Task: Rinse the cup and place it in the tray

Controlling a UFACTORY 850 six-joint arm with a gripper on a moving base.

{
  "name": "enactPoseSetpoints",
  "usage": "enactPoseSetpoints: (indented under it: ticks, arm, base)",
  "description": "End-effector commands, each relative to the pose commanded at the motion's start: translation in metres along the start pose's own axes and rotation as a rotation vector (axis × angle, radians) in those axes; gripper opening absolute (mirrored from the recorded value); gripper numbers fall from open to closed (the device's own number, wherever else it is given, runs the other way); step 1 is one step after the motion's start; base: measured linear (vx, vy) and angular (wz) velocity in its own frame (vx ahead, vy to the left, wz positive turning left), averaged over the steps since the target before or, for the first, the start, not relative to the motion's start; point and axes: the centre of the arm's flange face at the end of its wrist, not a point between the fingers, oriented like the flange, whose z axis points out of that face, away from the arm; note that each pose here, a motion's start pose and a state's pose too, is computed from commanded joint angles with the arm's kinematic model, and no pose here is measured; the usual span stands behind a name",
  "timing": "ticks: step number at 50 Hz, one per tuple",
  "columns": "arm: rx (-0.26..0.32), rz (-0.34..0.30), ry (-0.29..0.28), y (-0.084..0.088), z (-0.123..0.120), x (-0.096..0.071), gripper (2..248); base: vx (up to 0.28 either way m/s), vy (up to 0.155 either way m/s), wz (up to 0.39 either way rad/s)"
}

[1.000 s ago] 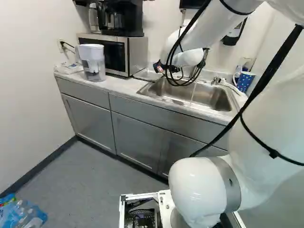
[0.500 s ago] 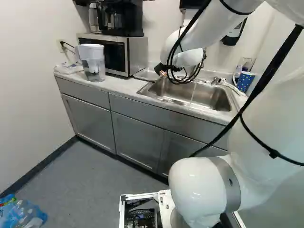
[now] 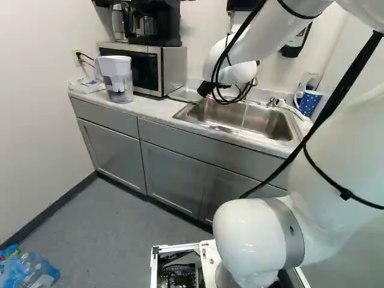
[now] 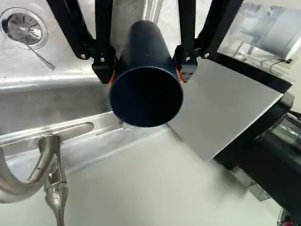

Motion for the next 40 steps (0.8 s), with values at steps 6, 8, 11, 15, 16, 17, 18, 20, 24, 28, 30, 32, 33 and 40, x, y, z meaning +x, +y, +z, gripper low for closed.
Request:
enactPoseSetpoints:
  ticks: [6,8,11,15,16,17,18,20,24,28,30,32,33,40]
  arm:
    - [0.0,-0.063,0.0,0.0,0.0,0.0,126]
    - [0.0,-0.084,0.0,0.0,0.0,0.0,126]
    - [0.0,-0.116,0.0,0.0,0.0,0.0,126]
    - [0.0,-0.158,0.0,0.0,0.0,0.0,126]
    - [0.0,-0.169,0.0,0.0,0.0,0.0,126]
    - [0.0,-0.182,0.0,0.0,0.0,0.0,126]
    - [0.0,-0.19,0.0,0.0,0.0,0.0,126]
    - [0.0,-0.211,0.0,0.0,0.0,0.0,126]
    - [0.0,-0.253,0.0,0.0,0.0,0.0,126]
    - [0.0,-0.295,0.0,0.0,0.0,0.0,126]
    - [0.0,-0.316,0.0,0.0,0.0,0.0,126]
    - [0.0,-0.337,0.0,0.0,0.0,0.0,126]
    - [0.0,-0.347,0.0,0.0,0.0,0.0,126]
    - [0.0,-0.421,0.0,0.0,0.0,0.0,126]
  base:
    - [0.0,0.0,0.0]
    - [0.0,0.0,0.0]
    - [0.0,0.0,0.0]
    - [0.0,0.0,0.0]
    - [0.0,0.0,0.0]
    - [0.0,0.0,0.0]
    - [0.0,0.0,0.0]
    - [0.0,0.0,0.0]
    - [0.0,0.0,0.0]
    - [0.0,0.0,0.0]
    - [0.0,0.0,0.0]
    - [0.0,0.0,0.0]
    - [0.0,0.0,0.0]
    - [0.0,0.0,0.0]
